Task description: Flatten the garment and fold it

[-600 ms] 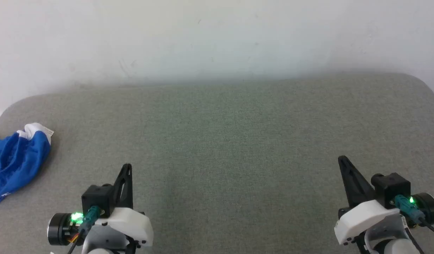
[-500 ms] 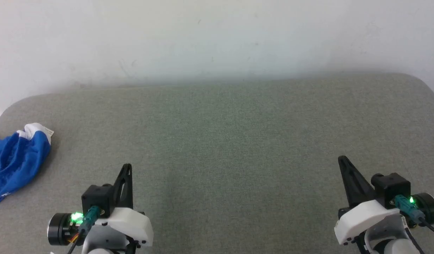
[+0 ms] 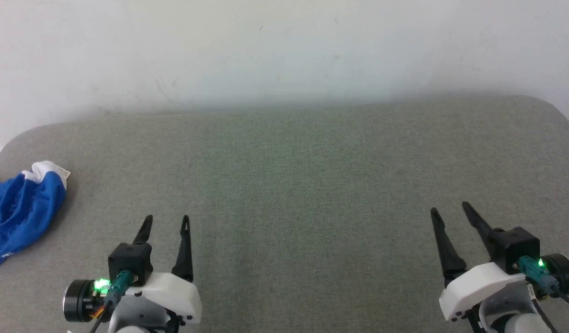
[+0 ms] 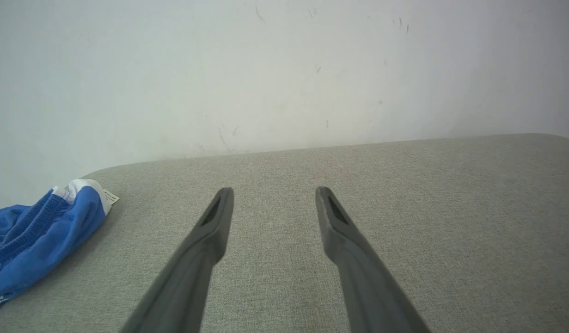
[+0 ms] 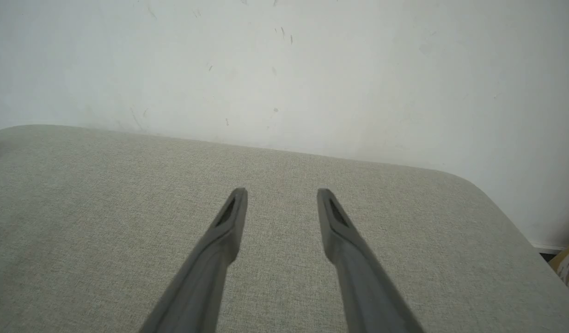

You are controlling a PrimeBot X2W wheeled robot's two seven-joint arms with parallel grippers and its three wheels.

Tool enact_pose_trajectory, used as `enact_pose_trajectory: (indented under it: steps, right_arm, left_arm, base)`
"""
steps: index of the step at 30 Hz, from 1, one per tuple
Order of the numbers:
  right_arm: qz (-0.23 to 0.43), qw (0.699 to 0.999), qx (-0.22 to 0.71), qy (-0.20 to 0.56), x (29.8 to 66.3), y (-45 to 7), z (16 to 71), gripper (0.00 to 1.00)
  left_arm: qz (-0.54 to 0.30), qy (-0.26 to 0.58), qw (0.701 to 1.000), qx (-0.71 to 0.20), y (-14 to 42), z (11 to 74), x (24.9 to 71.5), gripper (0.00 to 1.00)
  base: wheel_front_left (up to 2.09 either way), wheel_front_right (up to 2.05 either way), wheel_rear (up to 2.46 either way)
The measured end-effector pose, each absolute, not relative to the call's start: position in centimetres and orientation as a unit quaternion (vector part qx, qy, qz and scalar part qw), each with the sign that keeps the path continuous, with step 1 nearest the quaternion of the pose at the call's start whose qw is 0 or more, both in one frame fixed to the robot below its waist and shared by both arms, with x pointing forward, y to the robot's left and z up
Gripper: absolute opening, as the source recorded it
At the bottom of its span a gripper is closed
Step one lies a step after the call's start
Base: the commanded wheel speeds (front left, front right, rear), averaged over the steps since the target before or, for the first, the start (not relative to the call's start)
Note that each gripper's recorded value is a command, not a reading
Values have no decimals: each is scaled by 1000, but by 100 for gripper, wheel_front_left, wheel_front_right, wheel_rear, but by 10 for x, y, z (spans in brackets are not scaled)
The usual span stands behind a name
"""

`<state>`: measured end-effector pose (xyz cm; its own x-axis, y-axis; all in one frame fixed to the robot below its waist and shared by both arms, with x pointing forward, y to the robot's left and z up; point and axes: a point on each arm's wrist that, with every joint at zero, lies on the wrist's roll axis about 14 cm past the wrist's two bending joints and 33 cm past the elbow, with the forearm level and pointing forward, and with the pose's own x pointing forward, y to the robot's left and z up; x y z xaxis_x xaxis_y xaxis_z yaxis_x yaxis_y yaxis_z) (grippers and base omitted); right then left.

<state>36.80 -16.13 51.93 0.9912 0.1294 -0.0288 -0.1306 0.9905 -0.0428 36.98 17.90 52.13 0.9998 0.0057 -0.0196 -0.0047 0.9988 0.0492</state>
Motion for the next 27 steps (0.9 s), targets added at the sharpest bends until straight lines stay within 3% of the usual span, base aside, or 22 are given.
enact_pose_trajectory:
  steps: [27]
  right_arm:
    - [85, 996, 11, -31, 379, -148, 537, 100]
  left_arm:
    - [41, -24, 998, 29, 191, 534, 367, 100]
  base:
    - [0, 0, 0]
